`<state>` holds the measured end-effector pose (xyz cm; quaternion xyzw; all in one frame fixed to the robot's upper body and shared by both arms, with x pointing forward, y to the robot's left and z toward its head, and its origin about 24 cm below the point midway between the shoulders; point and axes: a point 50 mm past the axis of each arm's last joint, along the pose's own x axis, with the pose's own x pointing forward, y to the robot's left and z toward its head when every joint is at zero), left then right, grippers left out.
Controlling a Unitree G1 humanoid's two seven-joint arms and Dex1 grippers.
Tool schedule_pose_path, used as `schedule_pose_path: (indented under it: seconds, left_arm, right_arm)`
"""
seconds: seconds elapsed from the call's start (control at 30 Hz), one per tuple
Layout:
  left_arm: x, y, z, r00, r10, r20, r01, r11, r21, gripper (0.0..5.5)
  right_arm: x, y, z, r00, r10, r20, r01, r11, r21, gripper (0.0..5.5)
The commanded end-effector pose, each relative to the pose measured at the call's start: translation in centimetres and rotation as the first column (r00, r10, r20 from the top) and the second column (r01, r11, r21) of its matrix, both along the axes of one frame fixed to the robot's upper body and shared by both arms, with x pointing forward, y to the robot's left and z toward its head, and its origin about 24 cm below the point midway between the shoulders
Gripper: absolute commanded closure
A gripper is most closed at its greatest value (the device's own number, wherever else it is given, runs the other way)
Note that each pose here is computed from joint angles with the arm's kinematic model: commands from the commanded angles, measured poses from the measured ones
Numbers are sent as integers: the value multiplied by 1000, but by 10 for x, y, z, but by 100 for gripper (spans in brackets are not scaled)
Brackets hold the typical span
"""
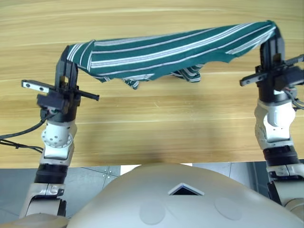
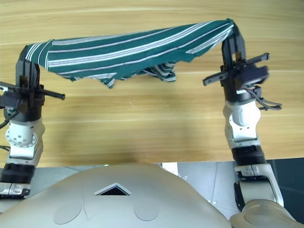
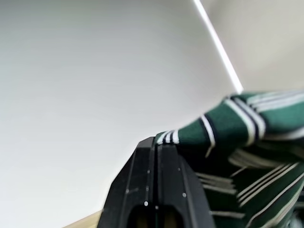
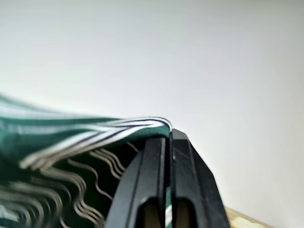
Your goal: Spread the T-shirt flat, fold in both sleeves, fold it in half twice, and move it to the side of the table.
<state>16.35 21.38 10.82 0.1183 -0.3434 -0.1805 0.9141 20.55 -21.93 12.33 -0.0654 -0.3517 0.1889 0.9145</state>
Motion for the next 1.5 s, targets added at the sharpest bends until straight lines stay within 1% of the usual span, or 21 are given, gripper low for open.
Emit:
schedule_pose_path:
  seconds: [0.03,0.07,0.13,0.17,0.2,0.23,0.27,0.33,0.4,0.47,0.53,0.6,0.7,0.77,0.83,0.93,1.03,1.13,1.2,1.33,1.5]
  left_arm:
    - [28,-1,40,981,-151,121,172,967,-190,550]
    - [54,2,44,988,-114,104,134,969,-208,550]
    - [126,6,43,999,30,-28,-35,983,-181,550]
    - [164,3,41,985,86,-151,-110,981,-162,550]
    - [198,-6,44,952,184,-243,-208,975,-76,550]
    - [220,-15,49,919,236,-315,-253,967,-14,550]
    - [238,-20,60,872,331,-361,-335,941,53,550]
    - [255,-29,84,815,440,-377,-421,897,136,550]
    - [262,-34,116,799,508,-321,-490,860,140,550]
    - [262,-38,147,829,506,-239,-503,861,82,550]
    - [260,-36,157,842,509,-178,-509,859,51,550]
    - [255,-27,146,861,492,-130,-491,870,43,550]
    - [233,-12,62,891,429,-150,-405,899,168,550]
    - [202,-5,-13,881,394,-263,-307,898,316,550]
    - [159,-2,-83,843,357,-403,-155,878,454,550]
    - [106,-8,-137,804,228,-548,159,807,569,550]
    - [58,6,-151,758,62,-649,456,661,595,550]
    - [32,19,-147,739,-13,-674,535,619,575,550]
    - [23,26,-144,739,-4,-674,524,631,572,550]
    - [6,39,-139,737,39,-675,464,697,547,550]
    - [-3,48,-142,709,104,-697,443,704,555,550]
  right_arm:
    - [19,16,32,977,175,119,-189,975,120,548]
    - [42,22,35,984,137,113,-149,982,112,548]
    - [102,36,45,998,0,62,-6,995,100,548]
    - [136,44,51,997,-77,-7,78,993,92,548]
    - [168,56,60,977,-189,-95,193,981,34,548]
    - [188,63,68,944,-294,-152,293,956,-30,548]
    - [204,66,77,887,-417,-198,405,909,-98,548]
    - [215,66,99,792,-581,-189,559,814,-160,548]
    - [216,62,127,730,-673,-120,666,740,-98,548]
    - [213,63,146,724,-688,-37,688,725,-28,548]
    - [209,64,146,744,-668,14,668,744,3,548]
    - [204,60,129,776,-629,47,629,777,18,548]
    - [182,42,61,849,-526,48,528,847,-50,548]
    - [158,31,5,894,-447,-19,438,882,-176,548]
    - [130,22,-44,918,-381,-109,329,885,-330,548]
    - [97,7,-83,923,-313,-222,169,850,-498,548]
    - [57,-2,-129,894,-200,-401,-179,661,-729,548]
    - [20,-16,-155,843,-165,-512,-382,487,-786,548]
    - [4,-23,-158,828,-144,-542,-425,471,-773,548]
    - [-18,-35,-151,822,-132,-554,-419,520,-745,548]
    - [-38,-36,-145,804,-86,-588,-444,572,-690,548]
